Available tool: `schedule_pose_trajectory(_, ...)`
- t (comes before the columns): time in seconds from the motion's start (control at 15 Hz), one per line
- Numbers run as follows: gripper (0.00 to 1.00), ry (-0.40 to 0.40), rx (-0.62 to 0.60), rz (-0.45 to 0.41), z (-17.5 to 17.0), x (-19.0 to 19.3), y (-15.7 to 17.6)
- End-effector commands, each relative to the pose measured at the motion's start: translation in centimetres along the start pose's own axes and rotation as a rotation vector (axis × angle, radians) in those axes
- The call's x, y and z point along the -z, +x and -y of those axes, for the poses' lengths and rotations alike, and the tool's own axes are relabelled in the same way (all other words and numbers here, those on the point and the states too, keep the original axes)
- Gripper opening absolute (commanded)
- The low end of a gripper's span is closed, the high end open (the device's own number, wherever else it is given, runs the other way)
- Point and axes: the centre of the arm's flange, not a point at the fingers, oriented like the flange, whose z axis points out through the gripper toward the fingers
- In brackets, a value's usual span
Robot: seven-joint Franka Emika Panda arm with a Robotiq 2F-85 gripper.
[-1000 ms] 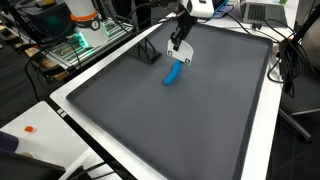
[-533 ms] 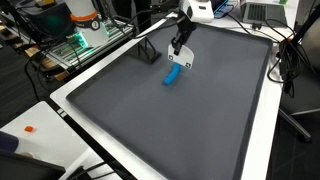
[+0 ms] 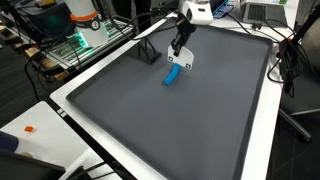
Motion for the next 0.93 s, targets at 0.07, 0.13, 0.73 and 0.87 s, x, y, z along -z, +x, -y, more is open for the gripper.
schedule_pose_trajectory(0.07, 0.01, -0.027, 0.027, -0.023, -0.2, -2.2, -0.5)
schedule_pose_trajectory(0.13, 0.01, -0.034, 0.030, -0.027, -0.2, -2.3, -0.5)
schedule_pose_trajectory(0.73, 0.01, -0.046, 0.049, -0.035, 0.0, -3.2, -0.7)
schedule_pose_trajectory(0.87, 0.01, -0.041, 0.047, -0.032, 0.0, -3.5, -0.7)
